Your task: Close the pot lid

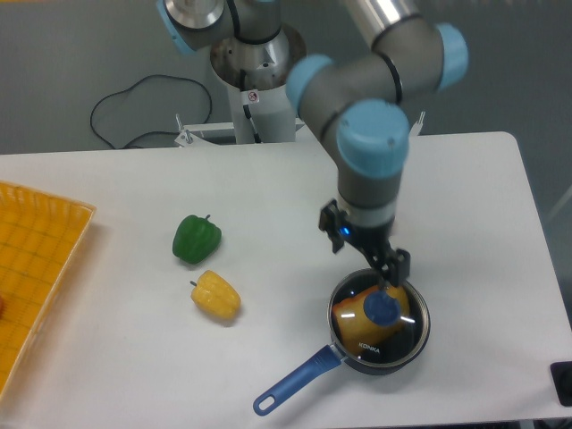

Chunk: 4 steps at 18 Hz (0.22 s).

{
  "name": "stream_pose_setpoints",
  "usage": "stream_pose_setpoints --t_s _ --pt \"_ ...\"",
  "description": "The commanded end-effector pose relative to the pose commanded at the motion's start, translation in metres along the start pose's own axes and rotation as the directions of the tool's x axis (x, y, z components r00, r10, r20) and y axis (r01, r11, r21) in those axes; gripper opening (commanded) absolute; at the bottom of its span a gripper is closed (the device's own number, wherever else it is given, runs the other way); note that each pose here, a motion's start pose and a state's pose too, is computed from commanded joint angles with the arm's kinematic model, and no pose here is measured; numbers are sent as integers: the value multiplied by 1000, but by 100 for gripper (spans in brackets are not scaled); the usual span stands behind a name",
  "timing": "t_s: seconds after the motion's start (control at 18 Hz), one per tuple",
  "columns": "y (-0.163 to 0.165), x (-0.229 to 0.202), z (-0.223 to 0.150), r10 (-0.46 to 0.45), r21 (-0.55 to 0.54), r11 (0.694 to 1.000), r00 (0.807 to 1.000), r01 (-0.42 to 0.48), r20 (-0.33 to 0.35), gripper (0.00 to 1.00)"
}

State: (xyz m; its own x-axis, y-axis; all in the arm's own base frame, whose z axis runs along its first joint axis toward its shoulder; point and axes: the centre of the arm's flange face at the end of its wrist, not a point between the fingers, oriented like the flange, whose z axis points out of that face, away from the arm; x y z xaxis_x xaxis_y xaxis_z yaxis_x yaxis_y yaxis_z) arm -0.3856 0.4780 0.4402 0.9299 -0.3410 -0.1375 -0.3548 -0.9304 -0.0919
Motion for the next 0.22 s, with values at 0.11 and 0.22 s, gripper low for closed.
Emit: stream_pose_setpoints --t_s 0.11,0.22 --pt "-4 21 -11 11 4 1000 999 -11 -31 100" --pt "4 46 -32 15 -2 1000 998 -16 -58 100"
